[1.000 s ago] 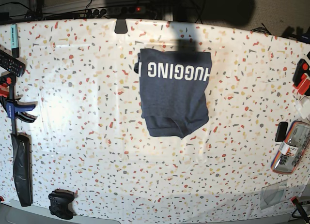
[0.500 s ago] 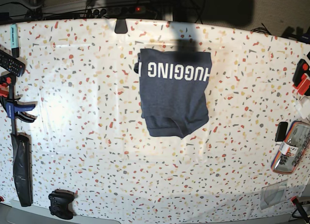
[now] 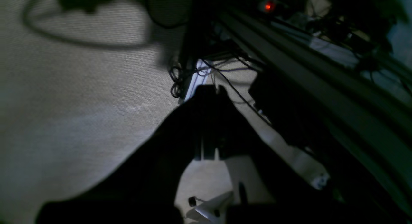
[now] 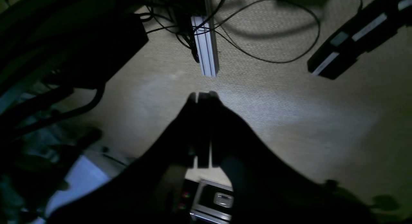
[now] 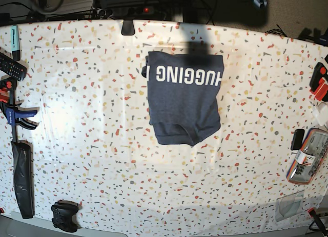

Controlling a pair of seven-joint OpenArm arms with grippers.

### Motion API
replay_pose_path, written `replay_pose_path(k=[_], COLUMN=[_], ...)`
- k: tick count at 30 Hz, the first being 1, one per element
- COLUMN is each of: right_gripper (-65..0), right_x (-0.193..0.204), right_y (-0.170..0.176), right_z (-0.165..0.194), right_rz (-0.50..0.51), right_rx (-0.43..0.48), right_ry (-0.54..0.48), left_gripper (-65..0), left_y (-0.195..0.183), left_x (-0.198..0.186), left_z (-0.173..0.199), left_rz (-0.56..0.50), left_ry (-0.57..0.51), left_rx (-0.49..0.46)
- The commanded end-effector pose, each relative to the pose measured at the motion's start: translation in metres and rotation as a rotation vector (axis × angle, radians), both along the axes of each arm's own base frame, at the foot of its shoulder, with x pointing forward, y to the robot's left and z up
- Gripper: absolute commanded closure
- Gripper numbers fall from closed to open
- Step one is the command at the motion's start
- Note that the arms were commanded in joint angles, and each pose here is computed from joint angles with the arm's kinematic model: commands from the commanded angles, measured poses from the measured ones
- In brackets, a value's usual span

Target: Fold the T-shirt properly

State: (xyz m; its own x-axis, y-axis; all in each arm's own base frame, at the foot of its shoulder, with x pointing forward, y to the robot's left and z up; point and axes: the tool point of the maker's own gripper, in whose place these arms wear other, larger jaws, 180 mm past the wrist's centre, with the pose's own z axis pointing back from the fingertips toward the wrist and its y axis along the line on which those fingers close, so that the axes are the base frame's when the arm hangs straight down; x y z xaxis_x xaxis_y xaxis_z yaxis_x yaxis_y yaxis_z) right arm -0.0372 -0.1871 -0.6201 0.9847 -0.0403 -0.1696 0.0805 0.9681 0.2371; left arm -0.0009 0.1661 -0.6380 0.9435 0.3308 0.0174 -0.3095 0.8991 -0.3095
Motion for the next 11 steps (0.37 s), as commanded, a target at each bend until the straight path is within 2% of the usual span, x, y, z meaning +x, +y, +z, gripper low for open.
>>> replay_pose_path(k=[1,5,11], right_gripper=[0.0,0.0,0.0], right_x=[-0.002,-0.003,-0.003], right_y=[-0.005,-0.001,-0.001], right_z=[-0.001,-0.005,-0.005], right_rz=[0.014,0.066,0.072], right_rx=[-0.02,-0.035,-0.036], right_ry=[0.011,0.029,0.024], left_gripper=[0.0,0.0,0.0], left_y=[0.0,-0.007,-0.021], left_x=[-0.002,-0.006,-0.01], left_z=[-0.001,-0.004,-0.004], left_rz=[-0.013,-0.016,-0.015], left_ry=[0.002,0.011,0.023], left_rx=[0.006,0.014,-0.011])
